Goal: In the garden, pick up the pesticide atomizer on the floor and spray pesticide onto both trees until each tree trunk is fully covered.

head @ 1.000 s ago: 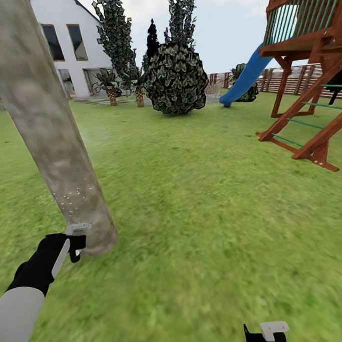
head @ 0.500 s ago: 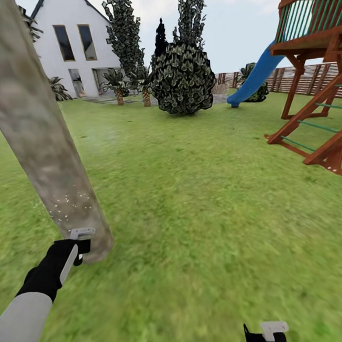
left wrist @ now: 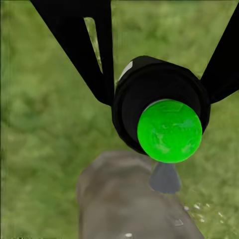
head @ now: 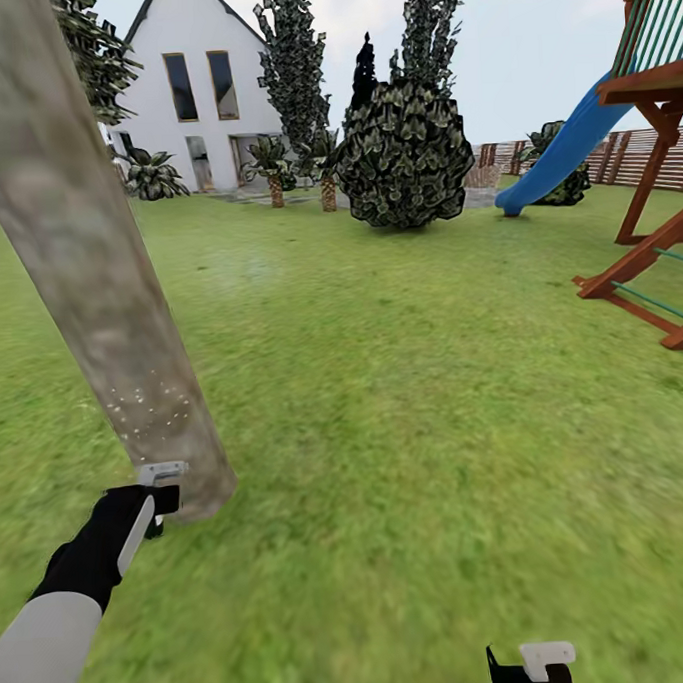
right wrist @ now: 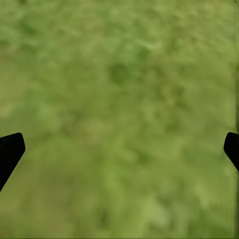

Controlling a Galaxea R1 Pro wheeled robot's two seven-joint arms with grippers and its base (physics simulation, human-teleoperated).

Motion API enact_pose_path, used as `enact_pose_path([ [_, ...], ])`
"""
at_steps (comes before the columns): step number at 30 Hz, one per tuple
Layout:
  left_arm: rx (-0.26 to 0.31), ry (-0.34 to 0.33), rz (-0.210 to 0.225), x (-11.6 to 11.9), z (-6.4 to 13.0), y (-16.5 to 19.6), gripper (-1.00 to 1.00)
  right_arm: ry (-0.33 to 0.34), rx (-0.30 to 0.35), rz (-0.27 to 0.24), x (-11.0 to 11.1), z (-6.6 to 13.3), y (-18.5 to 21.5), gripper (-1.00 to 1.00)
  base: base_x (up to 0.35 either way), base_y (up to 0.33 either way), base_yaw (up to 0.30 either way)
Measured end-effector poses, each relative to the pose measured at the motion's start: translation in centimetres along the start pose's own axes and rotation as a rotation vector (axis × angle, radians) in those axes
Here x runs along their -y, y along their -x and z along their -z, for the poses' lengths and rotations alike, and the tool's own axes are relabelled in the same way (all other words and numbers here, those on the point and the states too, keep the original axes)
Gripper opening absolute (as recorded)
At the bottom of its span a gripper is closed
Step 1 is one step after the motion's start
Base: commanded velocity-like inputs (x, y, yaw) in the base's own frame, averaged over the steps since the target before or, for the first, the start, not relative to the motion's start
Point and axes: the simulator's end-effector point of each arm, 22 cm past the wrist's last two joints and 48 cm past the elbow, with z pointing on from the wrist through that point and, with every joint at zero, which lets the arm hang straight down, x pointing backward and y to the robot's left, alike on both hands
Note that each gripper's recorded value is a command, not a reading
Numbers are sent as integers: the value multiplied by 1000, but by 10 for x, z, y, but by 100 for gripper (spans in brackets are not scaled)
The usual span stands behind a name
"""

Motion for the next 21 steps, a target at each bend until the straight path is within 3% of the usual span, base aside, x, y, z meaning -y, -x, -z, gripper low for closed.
enact_pose_path([
  [2, -3, -30, 7, 20, 1, -2, -100, 0, 0, 0, 0, 0, 0, 100, 182, -236, 1],
  [4, -3, -23, 2, 18, 1, -2, -100, 0, 0, 1, 1, 0, 0, 100, 182, -236, 0],
  [6, -3, 5, -4, 2, 0, -2, -100, -1, 0, 1, 1, 0, 0, 100, 184, -233, 0],
  [7, -5, 43, -11, -20, -1, -3, -100, -2, 0, 1, 1, 0, 0, 100, 185, -232, 0],
  [9, -8, 60, -8, -31, -2, -5, -100, -2, 0, 0, 1, 0, 0, 100, 185, -232, 21],
  [11, -10, 52, -8, -25, -2, -7, -100, -3, 0, 0, 1, 0, 0, 100, 185, -232, 190],
  [14, 0, -5, 1, 15, 0, -9, -100, -3, 0, 0, 1, 0, 0, 100, 185, -232, 267],
  [16, 9, -7, 0, 19, 0, -7, -100, -3, 0, 0, 1, 0, 0, 100, 144, -241, 276],
  [18, 5, 15, 11, 3, -2, -10, -100, -2, 0, 0, 1, 0, 0, 100, 30, -266, 277],
  [21, -8, 40, 73, -22, -4, -18, -100, -1, 0, -1, 0, 0, 0, 100, 5, -271, 249],
])
